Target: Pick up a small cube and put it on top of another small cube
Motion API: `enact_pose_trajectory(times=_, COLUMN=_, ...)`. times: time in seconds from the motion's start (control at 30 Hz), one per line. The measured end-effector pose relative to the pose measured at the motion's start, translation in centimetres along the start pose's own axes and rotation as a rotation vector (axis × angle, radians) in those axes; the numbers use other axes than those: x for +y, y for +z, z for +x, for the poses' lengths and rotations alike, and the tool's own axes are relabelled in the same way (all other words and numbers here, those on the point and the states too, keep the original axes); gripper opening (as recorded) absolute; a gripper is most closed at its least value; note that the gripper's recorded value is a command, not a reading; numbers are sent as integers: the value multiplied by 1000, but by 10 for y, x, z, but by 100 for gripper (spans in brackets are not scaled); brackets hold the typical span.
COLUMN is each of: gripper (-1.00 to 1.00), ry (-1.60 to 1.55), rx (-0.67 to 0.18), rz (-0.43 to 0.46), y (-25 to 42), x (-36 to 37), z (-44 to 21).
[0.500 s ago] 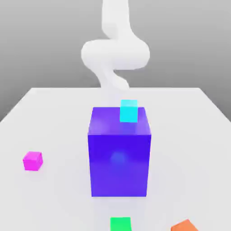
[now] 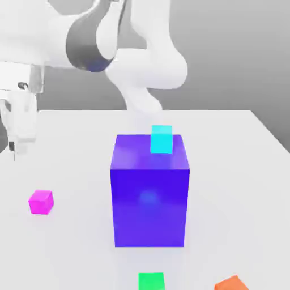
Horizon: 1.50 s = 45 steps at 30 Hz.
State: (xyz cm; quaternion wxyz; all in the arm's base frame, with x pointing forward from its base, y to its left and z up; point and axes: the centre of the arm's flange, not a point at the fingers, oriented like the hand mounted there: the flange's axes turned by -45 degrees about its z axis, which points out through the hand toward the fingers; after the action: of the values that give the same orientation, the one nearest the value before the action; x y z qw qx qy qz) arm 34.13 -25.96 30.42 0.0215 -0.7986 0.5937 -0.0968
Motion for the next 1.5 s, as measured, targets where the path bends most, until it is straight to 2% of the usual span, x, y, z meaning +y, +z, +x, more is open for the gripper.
enact_pose_trajectory(times=0.17, gripper=0, ry=368, rx=-82, rz=-148, y=82, x=108, z=-8)
enact_pose_trajectory(times=0.4, gripper=0, ry=415, rx=-94, rz=-176, y=150, x=130, z=-22)
enact_pose_trajectory(times=0.43, gripper=-100, ry=415, rx=-95, rz=-176, y=156, x=131, z=-24)
enact_pose_trajectory(times=0.67, gripper=-100, ry=415, rx=-94, rz=-175, y=156, x=131, z=-23)
enact_pose_trajectory(times=0.9, gripper=-100, ry=390, rx=-97, rz=-173, y=100, x=115, z=-16)
enact_pose_trajectory(times=1.13, gripper=-100, ry=-236, rx=-142, rz=-144, y=95, x=-59, z=-61)
enact_pose_trajectory(times=1.37, gripper=-100, ry=-823, rx=-183, rz=-90, y=82, x=-204, z=-181)
enact_pose_trajectory(times=1.47, gripper=-100, ry=-948, rx=-191, rz=-77, y=115, x=-226, z=-219)
enact_pose_trajectory(times=1.5, gripper=100, ry=-957, rx=-191, rz=-76, y=126, x=-226, z=-223)
